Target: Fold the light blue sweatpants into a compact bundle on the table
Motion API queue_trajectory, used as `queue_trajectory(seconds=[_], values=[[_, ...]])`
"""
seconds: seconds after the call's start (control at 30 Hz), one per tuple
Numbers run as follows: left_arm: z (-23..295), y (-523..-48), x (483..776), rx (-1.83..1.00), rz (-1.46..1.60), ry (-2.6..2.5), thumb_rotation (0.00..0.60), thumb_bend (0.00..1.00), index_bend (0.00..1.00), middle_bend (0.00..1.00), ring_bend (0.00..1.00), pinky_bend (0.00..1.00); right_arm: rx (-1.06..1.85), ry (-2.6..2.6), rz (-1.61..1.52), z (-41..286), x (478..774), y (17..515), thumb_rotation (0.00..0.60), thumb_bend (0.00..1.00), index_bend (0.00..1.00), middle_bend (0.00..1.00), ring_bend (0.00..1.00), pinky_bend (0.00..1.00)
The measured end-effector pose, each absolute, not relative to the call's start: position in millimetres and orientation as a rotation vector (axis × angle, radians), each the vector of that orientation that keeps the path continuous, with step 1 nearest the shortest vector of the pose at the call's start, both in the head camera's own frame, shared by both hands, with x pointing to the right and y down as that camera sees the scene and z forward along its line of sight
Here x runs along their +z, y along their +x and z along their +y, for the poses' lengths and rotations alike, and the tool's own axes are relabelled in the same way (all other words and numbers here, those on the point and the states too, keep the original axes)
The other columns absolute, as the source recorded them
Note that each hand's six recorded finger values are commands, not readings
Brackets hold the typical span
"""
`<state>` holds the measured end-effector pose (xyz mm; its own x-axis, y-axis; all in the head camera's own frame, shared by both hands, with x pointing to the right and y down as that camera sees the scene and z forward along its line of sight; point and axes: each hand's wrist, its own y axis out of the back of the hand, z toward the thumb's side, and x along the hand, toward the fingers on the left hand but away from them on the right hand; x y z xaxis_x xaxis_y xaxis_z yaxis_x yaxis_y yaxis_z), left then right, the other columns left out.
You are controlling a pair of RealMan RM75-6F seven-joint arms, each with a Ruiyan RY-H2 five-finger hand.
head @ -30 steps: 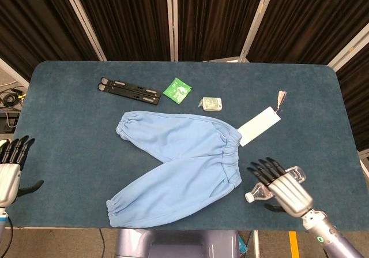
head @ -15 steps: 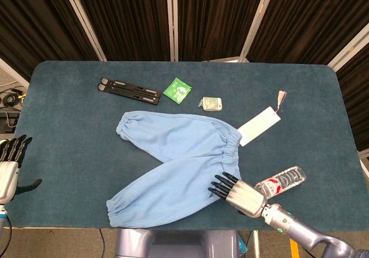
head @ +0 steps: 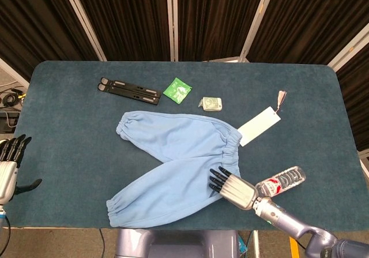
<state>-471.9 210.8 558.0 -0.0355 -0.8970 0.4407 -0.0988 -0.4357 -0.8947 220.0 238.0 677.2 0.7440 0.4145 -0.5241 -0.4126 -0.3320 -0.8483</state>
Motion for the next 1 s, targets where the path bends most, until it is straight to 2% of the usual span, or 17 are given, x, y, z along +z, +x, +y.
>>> queue_trajectory(seconds=[0.27,0.47,0.57,0.73,0.8,0.87,1.0], values=[[211,-470,559,-1.531,1.064,-1.586,0.6,0.0,0.0,0.0,0.0,0.0,0.832,-1.735,-0.037,233,689,213,0.6,0.18,0.34,0.27,0.17,0.23],[211,-466,559,-1.512,1.06,-1.608,0.6,0.0,0.0,0.0,0.0,0.0,0.822,-1.774,-0.102,228,689,204,0.6,0.36,0.56,0.48,0.39,0.35],[212,-460,558,-1.484,1.047,-1.638,0.6,0.0,0.0,0.0,0.0,0.0,0.821,-1.802,-0.141,225,687,203,0.6,0.39,0.62,0.54,0.45,0.39],[217,-444,560,-1.419,0.988,-1.709,0.6,0.0,0.0,0.0,0.0,0.0,0.834,-1.861,-0.207,220,686,202,0.6,0.4,0.67,0.58,0.49,0.4],[220,-436,560,-1.385,0.958,-1.741,0.6,0.0,0.0,0.01,0.0,0.04,0.845,-1.89,-0.237,219,686,201,0.6,0.4,0.68,0.59,0.49,0.4],[225,-427,562,-1.341,0.915,-1.779,0.6,0.0,0.04,0.04,0.02,0.09,0.859,-1.92,-0.269,217,685,200,0.6,0.41,0.69,0.6,0.5,0.4],[239,-409,567,-1.235,0.801,-1.85,0.6,0.01,0.19,0.11,0.09,0.18,0.886,-1.96,-0.324,212,685,197,0.6,0.41,0.7,0.6,0.51,0.4]])
